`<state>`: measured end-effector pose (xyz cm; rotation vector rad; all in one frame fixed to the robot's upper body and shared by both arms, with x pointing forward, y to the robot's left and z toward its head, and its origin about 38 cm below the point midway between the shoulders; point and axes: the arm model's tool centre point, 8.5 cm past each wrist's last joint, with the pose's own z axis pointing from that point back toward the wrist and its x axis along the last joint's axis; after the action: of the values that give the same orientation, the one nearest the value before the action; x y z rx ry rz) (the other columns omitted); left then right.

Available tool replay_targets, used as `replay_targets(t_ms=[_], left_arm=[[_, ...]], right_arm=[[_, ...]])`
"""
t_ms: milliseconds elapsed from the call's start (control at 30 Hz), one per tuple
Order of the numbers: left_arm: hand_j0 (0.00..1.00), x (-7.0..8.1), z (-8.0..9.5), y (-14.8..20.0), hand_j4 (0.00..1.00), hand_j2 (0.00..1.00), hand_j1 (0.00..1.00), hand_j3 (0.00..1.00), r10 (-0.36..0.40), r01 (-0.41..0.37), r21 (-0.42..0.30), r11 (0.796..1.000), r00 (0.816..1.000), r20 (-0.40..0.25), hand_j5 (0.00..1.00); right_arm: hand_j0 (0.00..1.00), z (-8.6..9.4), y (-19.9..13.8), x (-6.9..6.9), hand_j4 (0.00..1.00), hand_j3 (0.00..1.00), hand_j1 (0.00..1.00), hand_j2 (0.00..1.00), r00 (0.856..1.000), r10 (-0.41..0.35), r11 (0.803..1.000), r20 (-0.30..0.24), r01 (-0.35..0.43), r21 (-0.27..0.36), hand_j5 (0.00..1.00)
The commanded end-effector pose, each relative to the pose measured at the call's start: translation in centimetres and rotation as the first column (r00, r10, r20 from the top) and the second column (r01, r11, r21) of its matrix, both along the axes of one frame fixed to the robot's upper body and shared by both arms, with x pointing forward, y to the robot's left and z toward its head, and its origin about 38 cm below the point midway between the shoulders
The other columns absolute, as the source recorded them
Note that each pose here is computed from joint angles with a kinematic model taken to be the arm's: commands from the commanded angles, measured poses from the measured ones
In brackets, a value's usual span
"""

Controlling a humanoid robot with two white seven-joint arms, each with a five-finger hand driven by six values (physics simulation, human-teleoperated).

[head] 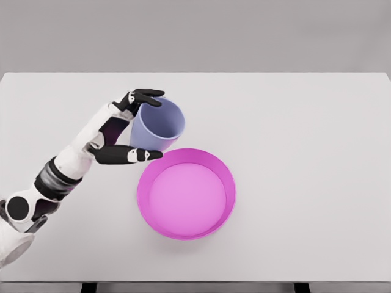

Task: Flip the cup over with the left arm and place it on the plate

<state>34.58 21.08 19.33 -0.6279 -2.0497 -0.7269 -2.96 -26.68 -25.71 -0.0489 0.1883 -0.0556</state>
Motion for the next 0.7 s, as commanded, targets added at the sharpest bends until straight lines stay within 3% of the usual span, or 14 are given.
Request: replay_targets(t_ms=[0,67,167,400,667], left_arm=[[0.51,-0.6,-1.1,-1.7,0.51,0.51,0.51,0.51,-0.019,0.015,-0.065,0.998,0.998,-0.061,0.51],[0.49,-1.2,-2.2,-2.6,0.49,0.49,0.49,0.49,-0.051,0.041,-0.088,0.995,0.992,-0.117,0.49],[0.49,-1.9,-3.2,-3.3,0.49,0.49,0.49,0.49,-0.063,0.049,-0.099,0.994,0.988,-0.141,0.49],[0.49,-2.3,-3.8,-3.6,0.49,0.49,0.49,0.49,-0.065,0.048,-0.11,0.993,0.986,-0.157,0.49],[0.49,-2.9,-3.8,-6.8,0.49,0.49,0.49,0.49,-0.098,0.054,-0.243,0.969,0.98,-0.171,0.49]], right_arm=[[1.0,0.0,0.0,0.0,1.0,1.0,1.0,1.0,1.0,0.001,1.0,0.0,-0.001,0.0,1.0],[1.0,0.0,0.0,0.0,1.0,1.0,1.0,1.0,1.0,0.001,1.0,0.0,-0.001,0.0,1.0],[1.0,0.0,0.0,0.0,1.0,1.0,1.0,1.0,1.0,0.0,1.0,0.0,0.0,0.0,1.0],[1.0,0.0,0.0,0.0,1.0,1.0,1.0,1.0,1.0,0.001,1.0,0.0,-0.001,0.0,1.0],[1.0,0.0,0.0,0.0,1.0,1.0,1.0,1.0,1.0,0.001,1.0,0.0,-0.001,0.0,1.0]])
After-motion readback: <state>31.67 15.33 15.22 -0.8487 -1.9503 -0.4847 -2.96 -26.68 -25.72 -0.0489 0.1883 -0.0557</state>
